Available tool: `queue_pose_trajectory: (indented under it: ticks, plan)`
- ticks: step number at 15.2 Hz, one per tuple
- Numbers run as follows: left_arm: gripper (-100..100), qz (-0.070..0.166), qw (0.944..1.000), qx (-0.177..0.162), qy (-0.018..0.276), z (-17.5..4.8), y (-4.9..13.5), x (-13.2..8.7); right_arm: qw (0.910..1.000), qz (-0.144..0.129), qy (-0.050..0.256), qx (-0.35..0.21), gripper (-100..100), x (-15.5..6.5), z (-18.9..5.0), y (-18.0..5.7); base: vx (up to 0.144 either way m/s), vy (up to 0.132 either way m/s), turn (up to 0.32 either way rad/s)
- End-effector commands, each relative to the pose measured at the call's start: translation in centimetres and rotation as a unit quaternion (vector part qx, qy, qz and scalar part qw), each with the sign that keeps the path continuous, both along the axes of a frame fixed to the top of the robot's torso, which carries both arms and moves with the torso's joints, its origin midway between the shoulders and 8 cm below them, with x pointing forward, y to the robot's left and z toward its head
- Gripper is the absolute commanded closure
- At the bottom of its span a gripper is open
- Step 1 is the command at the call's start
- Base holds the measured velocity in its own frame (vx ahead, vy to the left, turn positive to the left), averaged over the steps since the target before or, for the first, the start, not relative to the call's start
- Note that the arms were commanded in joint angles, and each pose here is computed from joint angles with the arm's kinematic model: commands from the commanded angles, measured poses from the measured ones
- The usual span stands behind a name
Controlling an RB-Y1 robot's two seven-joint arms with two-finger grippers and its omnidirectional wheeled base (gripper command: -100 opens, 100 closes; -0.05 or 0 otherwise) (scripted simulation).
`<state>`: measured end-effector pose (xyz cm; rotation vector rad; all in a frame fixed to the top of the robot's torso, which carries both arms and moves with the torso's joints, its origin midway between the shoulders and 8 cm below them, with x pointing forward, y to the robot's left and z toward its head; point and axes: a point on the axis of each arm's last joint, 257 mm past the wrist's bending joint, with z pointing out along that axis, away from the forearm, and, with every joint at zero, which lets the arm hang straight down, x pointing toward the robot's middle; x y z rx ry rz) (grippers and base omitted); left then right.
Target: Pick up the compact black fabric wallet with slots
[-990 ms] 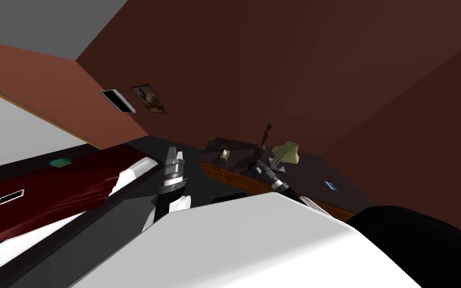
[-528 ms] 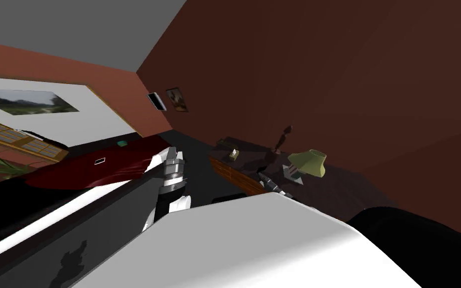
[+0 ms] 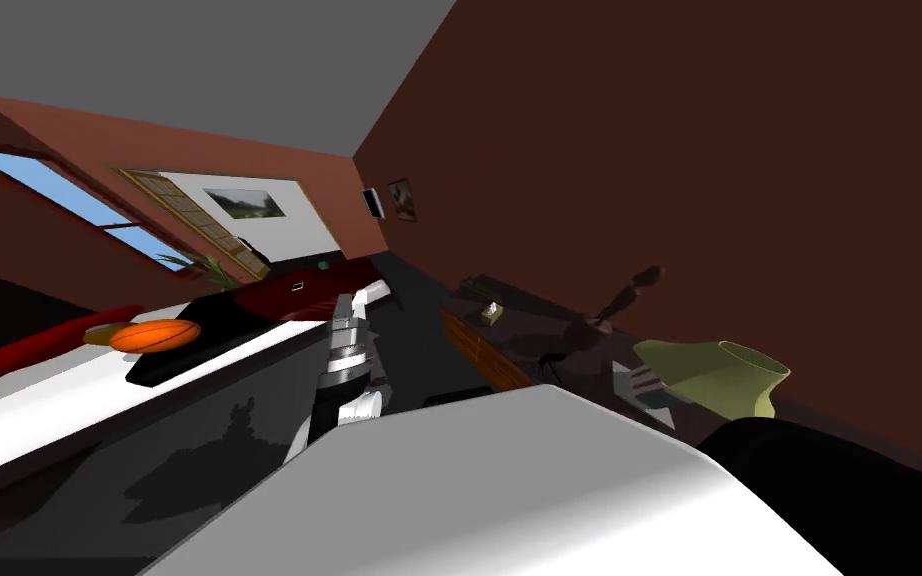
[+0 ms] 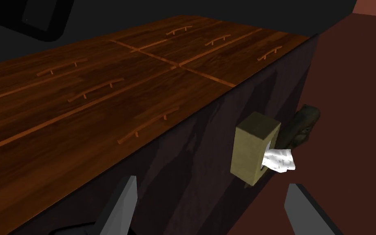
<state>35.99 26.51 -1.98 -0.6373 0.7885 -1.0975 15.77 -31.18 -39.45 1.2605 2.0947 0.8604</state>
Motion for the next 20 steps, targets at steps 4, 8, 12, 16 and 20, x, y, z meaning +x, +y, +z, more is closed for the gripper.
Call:
queue_pose_trajectory:
  ticks: [4, 8, 12, 16, 20]
  plan:
    - [0, 0.000, 1.0000, 0.000, 0.000, 0.0, 0.0, 0.0, 0.9932, -0.001, 0.111, -0.035, -100, -7.9, -3.9, -3.1, 0.030, 0.008, 0.481]
    - [0, 0.000, 1.0000, 0.000, 0.000, 0.0, 0.0, 0.0, 0.9784, -0.003, 0.197, -0.064, -100, -14.8, -5.8, -5.7, 0.019, -0.003, 0.425]
    - [0, 0.000, 1.0000, 0.000, 0.000, 0.0, 0.0, 0.0, 0.9686, -0.003, 0.236, -0.078, -100, -18.2, -6.4, -7.1, 0.007, -0.012, 0.412]
    - [0, 0.000, 1.0000, 0.000, 0.000, 0.0, 0.0, 0.0, 0.9467, -0.004, 0.304, -0.105, -100, -24.2, -6.7, -9.6, -0.006, -0.017, 0.410]
    - [0, 0.000, 1.0000, 0.000, 0.000, 0.0, 0.0, 0.0, 0.9246, -0.006, 0.359, -0.128, -100, -29.1, -6.4, -11.8, -0.020, -0.018, 0.361]
